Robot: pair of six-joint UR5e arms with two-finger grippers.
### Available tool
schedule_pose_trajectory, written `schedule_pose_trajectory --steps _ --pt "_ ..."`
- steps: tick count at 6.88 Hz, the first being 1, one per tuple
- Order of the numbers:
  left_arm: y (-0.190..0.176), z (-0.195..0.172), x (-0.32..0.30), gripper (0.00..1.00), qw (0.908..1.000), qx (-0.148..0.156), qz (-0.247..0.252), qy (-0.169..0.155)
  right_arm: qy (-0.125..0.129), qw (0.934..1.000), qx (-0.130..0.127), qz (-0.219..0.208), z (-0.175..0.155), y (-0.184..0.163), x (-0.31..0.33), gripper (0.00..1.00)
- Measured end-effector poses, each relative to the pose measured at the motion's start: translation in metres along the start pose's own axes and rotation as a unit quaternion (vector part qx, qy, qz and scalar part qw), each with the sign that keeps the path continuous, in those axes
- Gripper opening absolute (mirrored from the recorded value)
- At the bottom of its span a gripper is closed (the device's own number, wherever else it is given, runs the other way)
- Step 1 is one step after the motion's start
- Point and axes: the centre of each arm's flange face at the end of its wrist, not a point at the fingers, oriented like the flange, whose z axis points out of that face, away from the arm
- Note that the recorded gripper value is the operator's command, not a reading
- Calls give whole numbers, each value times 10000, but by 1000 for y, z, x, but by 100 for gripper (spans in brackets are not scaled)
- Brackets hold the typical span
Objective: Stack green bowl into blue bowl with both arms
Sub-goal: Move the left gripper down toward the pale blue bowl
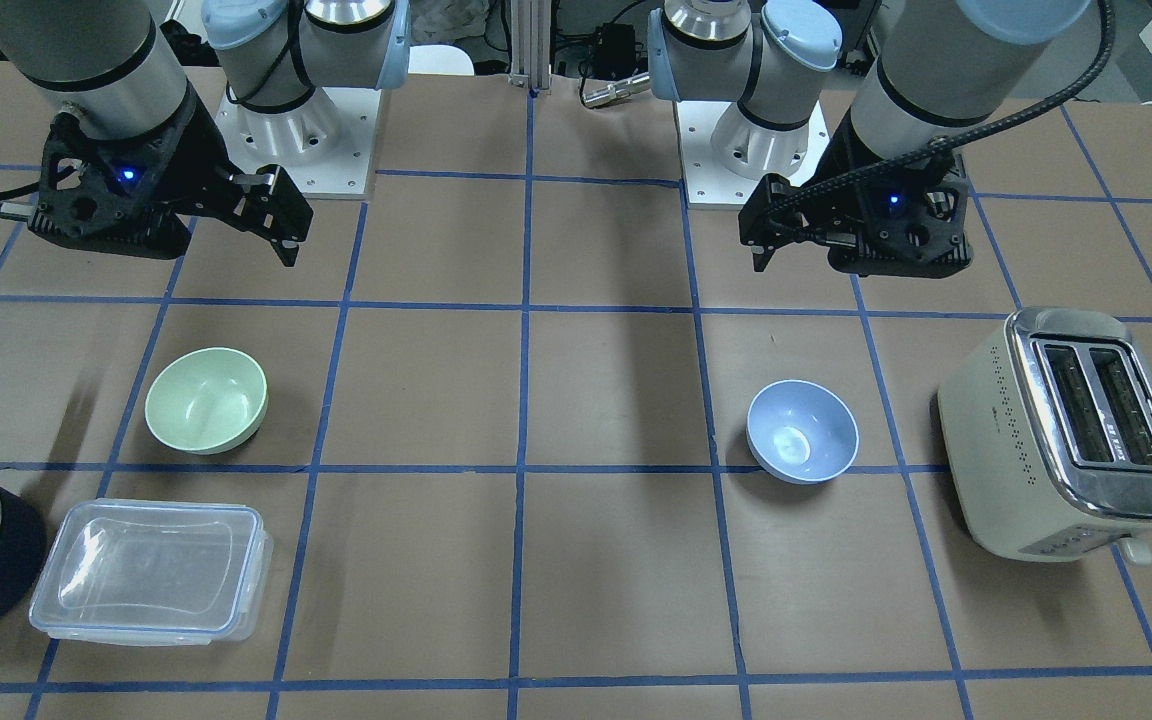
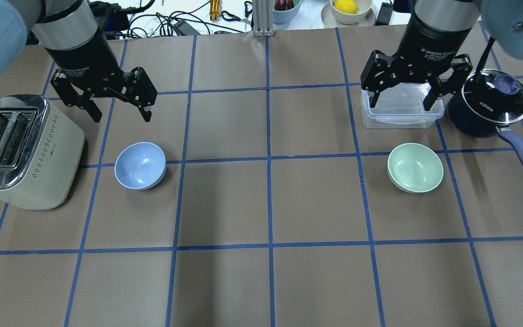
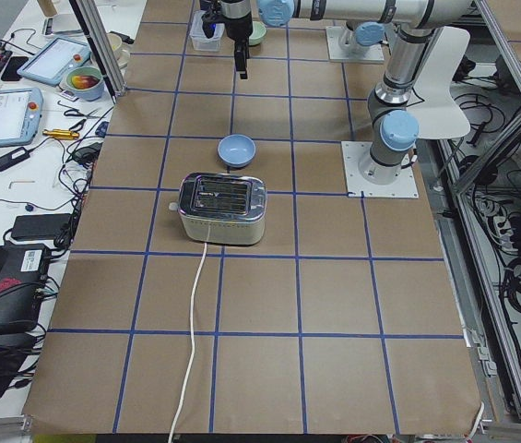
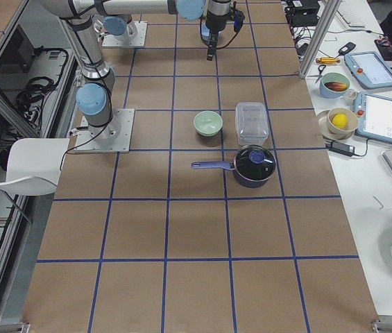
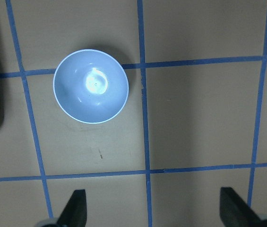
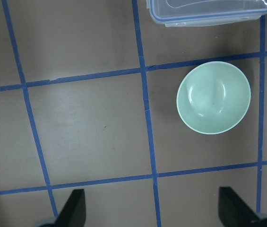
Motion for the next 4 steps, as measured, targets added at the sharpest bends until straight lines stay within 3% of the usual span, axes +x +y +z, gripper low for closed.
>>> schedule_pose_trajectory --steps 2,4 --pt "-2 1 -1 100 9999 119 -16 -18 3 10000 5 14 -1 0 2 100" --pt "-4 18 0 100 10000 31 -21 -13 5 10000 7 16 -2 1 2 100"
